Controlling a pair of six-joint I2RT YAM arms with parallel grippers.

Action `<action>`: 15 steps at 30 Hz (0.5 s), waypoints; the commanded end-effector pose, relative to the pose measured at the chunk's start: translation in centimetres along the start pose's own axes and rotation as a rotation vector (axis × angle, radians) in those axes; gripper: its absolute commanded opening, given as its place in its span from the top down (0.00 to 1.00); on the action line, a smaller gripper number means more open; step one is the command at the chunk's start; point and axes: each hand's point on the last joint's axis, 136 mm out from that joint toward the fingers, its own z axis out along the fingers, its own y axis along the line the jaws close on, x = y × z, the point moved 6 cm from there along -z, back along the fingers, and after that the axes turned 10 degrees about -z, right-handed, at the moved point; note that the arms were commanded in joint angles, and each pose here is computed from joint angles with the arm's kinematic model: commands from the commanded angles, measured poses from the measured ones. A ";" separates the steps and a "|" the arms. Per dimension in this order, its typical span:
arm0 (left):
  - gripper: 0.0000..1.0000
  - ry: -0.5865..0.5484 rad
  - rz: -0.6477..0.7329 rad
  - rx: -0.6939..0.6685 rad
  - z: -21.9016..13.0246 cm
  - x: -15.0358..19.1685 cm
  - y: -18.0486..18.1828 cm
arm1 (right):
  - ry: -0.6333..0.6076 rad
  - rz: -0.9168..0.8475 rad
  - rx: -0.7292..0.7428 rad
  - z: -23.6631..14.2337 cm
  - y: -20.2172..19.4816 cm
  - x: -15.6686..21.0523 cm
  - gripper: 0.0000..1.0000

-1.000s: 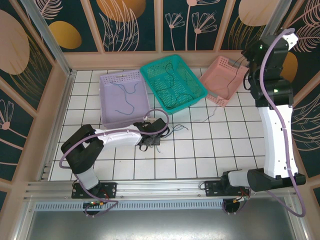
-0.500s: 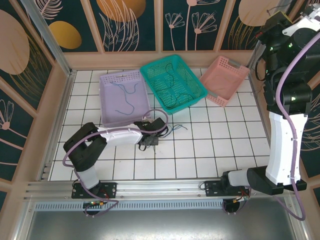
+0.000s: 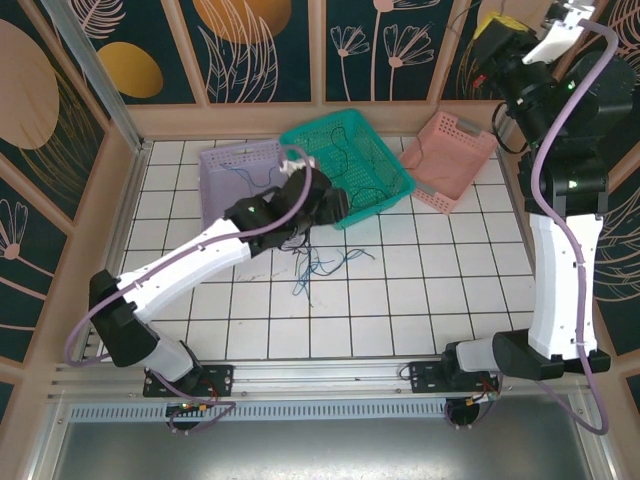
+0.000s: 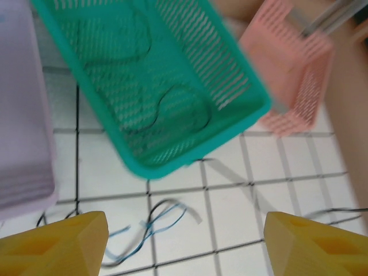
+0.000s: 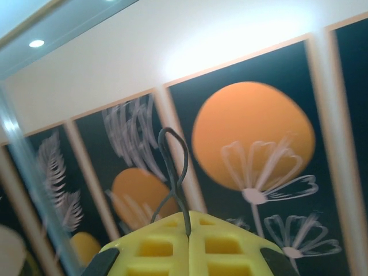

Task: Untangle the cables

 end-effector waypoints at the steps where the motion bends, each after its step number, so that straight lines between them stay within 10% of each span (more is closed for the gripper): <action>1: 0.30 -0.105 -0.126 0.114 -4.2 -5.2 -2.2 | 0.006 -0.005 -0.261 1.0 2.2 0.8 1.00; 15: 0.41 -0.111 -0.305 0.851 -11.3 -15.5 -14.8 | 0.174 0.139 -0.450 3.8 2.5 6.6 1.00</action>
